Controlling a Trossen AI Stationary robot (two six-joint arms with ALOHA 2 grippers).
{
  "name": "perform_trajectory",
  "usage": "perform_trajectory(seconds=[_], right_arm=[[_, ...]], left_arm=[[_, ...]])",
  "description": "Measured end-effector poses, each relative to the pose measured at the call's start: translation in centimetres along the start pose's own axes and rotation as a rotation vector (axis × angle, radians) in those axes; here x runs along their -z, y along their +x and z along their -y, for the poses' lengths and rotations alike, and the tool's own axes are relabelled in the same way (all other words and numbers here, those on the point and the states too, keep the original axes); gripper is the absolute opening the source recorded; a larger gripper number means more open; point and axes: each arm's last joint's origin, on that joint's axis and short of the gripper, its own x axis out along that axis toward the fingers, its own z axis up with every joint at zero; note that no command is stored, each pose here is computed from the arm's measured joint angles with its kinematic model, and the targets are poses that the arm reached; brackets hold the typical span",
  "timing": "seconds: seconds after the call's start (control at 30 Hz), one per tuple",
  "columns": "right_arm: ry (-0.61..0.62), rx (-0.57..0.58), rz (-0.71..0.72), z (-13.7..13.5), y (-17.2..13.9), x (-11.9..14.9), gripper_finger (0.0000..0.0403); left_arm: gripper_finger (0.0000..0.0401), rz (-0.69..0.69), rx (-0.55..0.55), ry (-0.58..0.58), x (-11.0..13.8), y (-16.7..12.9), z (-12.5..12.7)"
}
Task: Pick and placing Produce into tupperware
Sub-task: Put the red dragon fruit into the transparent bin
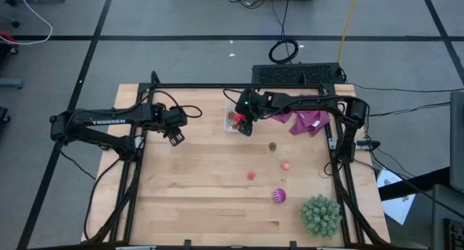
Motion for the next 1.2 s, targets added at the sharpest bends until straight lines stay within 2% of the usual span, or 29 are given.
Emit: perform_trajectory(seconds=[0.6,0.83,1.2], right_arm=[[0.021,0.001,0.090,0.3,0.1,-0.6,0.0233],[0.015,-0.003,0.081,0.1,0.2,-0.5,0.0233],[-0.001,-0.003,-0.006,0.3,3.1,0.8,0.0233]], left_arm=[[0.0225,-0.003,0.011,-0.010,0.0,0.0,0.0],[0.0225,-0.003,0.011,-0.012,0.0,0.0,0.0],[0.0225,-0.003,0.015,-0.015,0.0,0.0,0.0]])
